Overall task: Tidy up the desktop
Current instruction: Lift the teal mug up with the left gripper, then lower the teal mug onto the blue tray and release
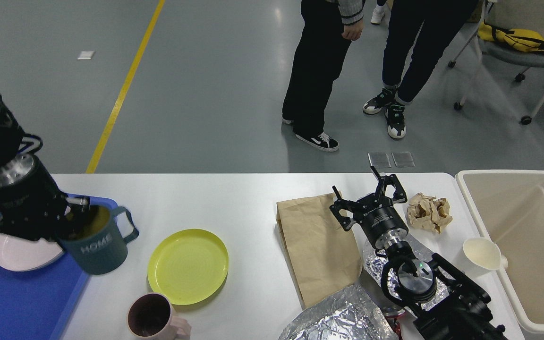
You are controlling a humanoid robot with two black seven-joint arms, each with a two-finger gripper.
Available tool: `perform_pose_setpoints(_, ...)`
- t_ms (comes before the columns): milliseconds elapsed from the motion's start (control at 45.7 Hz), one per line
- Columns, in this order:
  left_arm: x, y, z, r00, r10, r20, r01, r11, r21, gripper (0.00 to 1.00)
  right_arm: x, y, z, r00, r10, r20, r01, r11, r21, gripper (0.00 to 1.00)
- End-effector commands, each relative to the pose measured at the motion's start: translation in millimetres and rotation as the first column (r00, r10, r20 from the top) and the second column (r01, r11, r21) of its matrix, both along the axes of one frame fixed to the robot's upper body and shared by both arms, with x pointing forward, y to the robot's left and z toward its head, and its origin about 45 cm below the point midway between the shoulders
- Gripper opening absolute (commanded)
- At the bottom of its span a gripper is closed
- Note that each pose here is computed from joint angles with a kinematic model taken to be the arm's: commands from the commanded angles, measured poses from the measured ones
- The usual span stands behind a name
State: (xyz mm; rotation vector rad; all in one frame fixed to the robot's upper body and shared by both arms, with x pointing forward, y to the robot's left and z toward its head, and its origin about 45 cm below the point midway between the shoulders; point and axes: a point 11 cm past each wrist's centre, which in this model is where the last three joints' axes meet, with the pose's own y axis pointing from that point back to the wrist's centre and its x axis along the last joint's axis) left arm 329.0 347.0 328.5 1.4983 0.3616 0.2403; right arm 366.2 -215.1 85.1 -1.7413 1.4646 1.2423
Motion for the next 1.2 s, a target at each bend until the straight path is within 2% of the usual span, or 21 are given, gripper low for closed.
perform_pose_setpoints(0,23,-35,85,0.978,-0.096,0.185,0.095,0.995,0.011,0.0,0,0,0,1.0,-0.001,0.0,0.001,1.0,-0.001,1.0)
perform_pose_setpoints(197,28,-67,165,0.908,-0.18,0.379,0.173,0.983,0.054,0.0,0,0,0,1.0,-0.001,0.0,0.001,1.0,-0.001,1.0)
perform_pose_setpoints(328,28,-70,172,0.899,-0.188,0.396,0.18,0.982,0.059,0.0,0,0,0,1.0,-0.001,0.0,0.001,1.0,-0.001,1.0)
perform_pose_setpoints(394,28,-62,158,0.917,-0.173,0.361,0.162,0.985,0.059,0.0,0,0,0,1.0,-0.001,0.0,0.001,1.0,-0.001,1.0)
perform_pose_setpoints(591,15,-4,78,0.989,-0.046,0.143,0.034,0.996,0.085,0.0,0,0,0,1.0,-0.001,0.0,0.001,1.0,-0.001,1.0)
perform_pose_setpoints(766,-18,50,20,0.997,0.067,-0.036,-0.061,0.987,0.146,0.0,0,0,0,1.0,-0.001,0.0,0.001,1.0,-0.001,1.0)
perform_pose_setpoints(985,-50,113,-58,0.99,0.138,-0.009,-0.129,0.946,0.298,0.0,0,0,0,1.0,0.0,0.0,0.0,1.0,-0.001,1.0)
perform_pose_setpoints(1182,-67,140,-94,0.989,0.136,0.055,-0.147,0.912,0.382,0.0,0,0,0,1.0,0.0,0.001,0.0,1.0,0.0,1.0)
